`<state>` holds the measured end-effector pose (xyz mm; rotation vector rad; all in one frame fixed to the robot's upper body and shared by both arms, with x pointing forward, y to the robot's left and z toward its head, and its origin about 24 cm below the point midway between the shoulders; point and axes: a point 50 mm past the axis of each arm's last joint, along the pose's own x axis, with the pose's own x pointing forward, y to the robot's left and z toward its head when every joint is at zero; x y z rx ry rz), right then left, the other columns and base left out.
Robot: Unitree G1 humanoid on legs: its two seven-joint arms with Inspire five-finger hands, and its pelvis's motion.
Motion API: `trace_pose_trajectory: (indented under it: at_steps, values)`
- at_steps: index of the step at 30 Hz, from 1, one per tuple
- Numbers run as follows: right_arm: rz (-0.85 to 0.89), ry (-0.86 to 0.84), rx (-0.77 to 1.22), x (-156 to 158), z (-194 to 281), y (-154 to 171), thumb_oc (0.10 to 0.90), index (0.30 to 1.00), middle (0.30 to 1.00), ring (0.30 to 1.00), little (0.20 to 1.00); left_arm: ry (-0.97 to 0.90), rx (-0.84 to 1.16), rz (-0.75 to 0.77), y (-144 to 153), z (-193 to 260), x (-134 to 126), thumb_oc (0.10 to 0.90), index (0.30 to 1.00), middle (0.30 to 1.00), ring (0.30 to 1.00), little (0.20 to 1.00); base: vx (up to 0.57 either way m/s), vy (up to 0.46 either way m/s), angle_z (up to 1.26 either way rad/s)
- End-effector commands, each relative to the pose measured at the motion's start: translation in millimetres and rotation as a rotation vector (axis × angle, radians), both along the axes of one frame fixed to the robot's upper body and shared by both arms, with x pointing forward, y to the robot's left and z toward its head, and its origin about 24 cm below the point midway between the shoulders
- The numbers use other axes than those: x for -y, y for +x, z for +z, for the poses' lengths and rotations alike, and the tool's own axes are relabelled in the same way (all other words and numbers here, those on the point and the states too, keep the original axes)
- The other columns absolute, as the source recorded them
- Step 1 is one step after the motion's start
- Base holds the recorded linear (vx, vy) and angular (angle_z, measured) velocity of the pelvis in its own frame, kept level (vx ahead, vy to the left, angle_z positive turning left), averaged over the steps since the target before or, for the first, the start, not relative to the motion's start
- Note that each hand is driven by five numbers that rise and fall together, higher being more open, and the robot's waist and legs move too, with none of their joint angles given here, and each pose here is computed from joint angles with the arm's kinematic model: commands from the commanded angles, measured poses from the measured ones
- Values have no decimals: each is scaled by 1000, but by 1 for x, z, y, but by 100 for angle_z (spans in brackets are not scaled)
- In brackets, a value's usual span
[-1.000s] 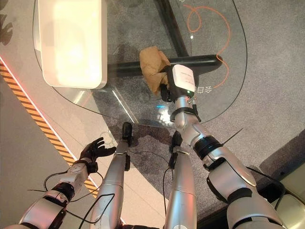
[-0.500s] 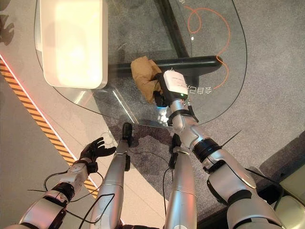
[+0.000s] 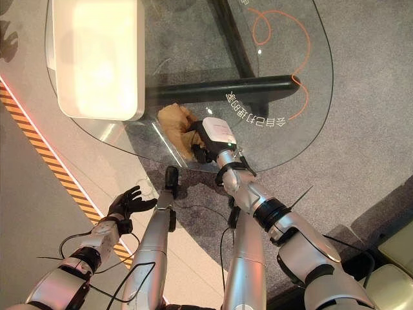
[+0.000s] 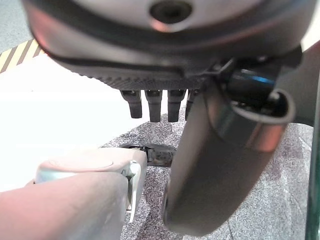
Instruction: Wipe the table with a cloth and put it in the basket.
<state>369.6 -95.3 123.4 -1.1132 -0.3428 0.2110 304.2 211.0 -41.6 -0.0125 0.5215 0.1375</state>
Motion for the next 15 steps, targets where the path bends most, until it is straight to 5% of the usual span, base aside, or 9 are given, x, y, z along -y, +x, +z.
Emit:
trace_pose_trajectory:
  at_steps: [1, 11, 15]
  values:
    - [315, 62, -29, -62, -7, -34, 100, 300, 300, 300, 200, 26, -21, 54, -8, -7, -8, 800, 900, 900, 900, 900, 0, 0, 0]
    - [265, 114, -18, -60, -5, -32, 100, 300, 300, 300, 200, 7, 8, 82, -6, -4, -8, 800, 900, 900, 900, 900, 0, 0, 0]
    - [146, 270, 28, -48, 2, -25, 100, 300, 300, 300, 200, -42, 148, 256, 1, 12, -17, 800, 900, 900, 900, 900, 0, 0, 0]
